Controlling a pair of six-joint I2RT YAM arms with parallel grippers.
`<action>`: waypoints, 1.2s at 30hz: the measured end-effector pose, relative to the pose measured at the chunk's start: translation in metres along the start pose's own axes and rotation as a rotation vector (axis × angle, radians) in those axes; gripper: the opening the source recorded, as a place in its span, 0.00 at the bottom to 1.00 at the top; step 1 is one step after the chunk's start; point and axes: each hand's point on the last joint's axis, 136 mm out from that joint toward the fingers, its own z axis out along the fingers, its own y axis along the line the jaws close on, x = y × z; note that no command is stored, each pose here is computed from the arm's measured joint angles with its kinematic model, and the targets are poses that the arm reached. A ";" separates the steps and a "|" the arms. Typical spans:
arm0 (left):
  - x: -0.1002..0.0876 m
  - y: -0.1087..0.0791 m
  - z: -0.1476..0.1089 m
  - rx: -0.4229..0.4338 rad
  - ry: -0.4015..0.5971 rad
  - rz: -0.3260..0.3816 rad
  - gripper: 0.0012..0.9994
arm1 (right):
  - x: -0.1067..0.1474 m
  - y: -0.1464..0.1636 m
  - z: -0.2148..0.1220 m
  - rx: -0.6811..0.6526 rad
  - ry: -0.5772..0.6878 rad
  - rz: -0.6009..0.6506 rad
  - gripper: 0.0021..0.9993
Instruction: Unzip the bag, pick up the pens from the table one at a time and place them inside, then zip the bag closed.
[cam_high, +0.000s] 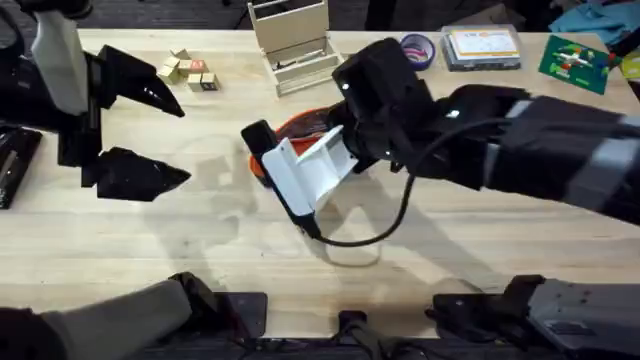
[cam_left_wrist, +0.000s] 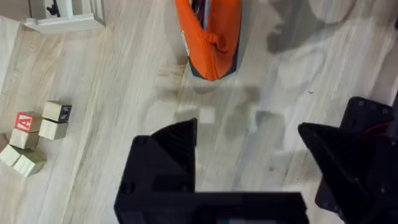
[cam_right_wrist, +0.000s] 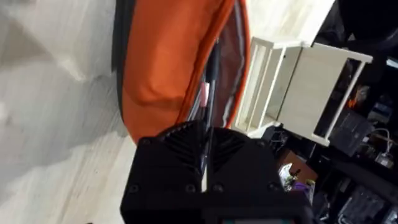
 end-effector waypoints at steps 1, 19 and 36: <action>0.000 0.000 0.000 0.000 0.000 0.000 0.99 | 0.000 0.001 0.003 -0.003 0.001 -0.005 0.03; 0.000 0.000 0.000 0.000 0.000 0.000 0.99 | -0.016 0.003 0.045 -0.014 -0.130 0.054 0.03; 0.000 0.001 0.000 -0.002 0.001 0.002 0.99 | -0.032 -0.005 0.045 -0.020 -0.248 0.298 0.74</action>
